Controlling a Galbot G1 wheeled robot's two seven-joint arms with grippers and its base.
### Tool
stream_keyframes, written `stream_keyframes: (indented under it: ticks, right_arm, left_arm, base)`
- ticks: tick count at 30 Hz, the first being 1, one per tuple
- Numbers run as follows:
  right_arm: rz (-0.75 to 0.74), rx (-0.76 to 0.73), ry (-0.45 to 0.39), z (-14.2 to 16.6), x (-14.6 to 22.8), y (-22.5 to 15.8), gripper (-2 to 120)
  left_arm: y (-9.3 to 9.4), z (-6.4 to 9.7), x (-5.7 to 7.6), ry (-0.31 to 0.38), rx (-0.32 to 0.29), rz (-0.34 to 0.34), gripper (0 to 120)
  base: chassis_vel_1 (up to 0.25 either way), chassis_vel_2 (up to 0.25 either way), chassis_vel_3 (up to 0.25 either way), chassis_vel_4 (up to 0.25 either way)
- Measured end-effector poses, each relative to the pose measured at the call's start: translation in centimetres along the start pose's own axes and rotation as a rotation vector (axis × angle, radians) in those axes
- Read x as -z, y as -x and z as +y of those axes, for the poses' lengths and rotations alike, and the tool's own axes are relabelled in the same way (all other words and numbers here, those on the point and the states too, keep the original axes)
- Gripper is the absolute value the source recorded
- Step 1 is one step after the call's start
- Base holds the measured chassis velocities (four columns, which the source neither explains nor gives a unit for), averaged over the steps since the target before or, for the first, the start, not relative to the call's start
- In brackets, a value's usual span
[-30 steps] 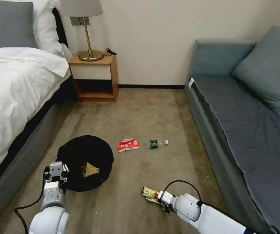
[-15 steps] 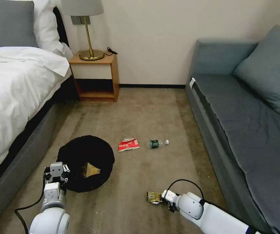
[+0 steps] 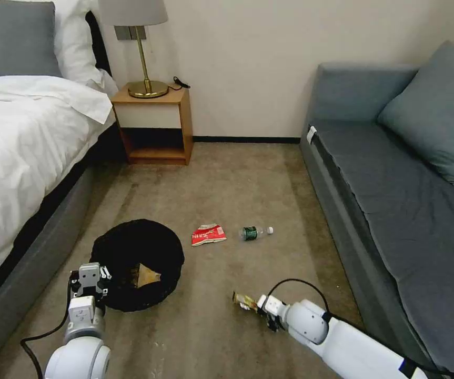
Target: Pick up the trash bin, then pick up the garbage on the floor and place it into the trash bin.
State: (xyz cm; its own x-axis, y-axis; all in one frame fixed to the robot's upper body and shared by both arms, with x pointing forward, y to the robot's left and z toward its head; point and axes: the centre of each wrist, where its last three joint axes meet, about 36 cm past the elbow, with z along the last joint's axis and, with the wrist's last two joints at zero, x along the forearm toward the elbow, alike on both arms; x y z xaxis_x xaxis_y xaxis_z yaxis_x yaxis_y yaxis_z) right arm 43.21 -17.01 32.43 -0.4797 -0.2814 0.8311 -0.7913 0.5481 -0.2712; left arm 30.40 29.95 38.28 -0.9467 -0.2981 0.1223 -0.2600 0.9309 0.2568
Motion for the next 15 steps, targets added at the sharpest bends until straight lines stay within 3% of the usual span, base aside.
stream_keyframes:
  ticks: [9, 13, 15]
  right_arm:
    - [-0.381, 0.042, 0.138, -2.5, 6.9, -4.5, 0]
    - [-0.592, 0.142, 0.28, -2.3, 10.2, -6.3, 0]
    - [-0.617, 0.165, 0.297, -2.2, 10.6, -6.6, 0]
  left_arm:
    - [0.0, -0.9, 0.4, -0.021, -0.035, -0.024, 1]
    - [-0.2, -1.6, 0.4, -0.039, -0.054, -0.039, 1]
    - [-0.2, -1.6, 0.4, -0.042, -0.058, -0.044, 1]
  base:
    - [0.0, 0.0, 0.0, 0.0]
    - [0.0, 0.0, 0.0, 0.0]
    - [0.0, 0.0, 0.0, 0.0]
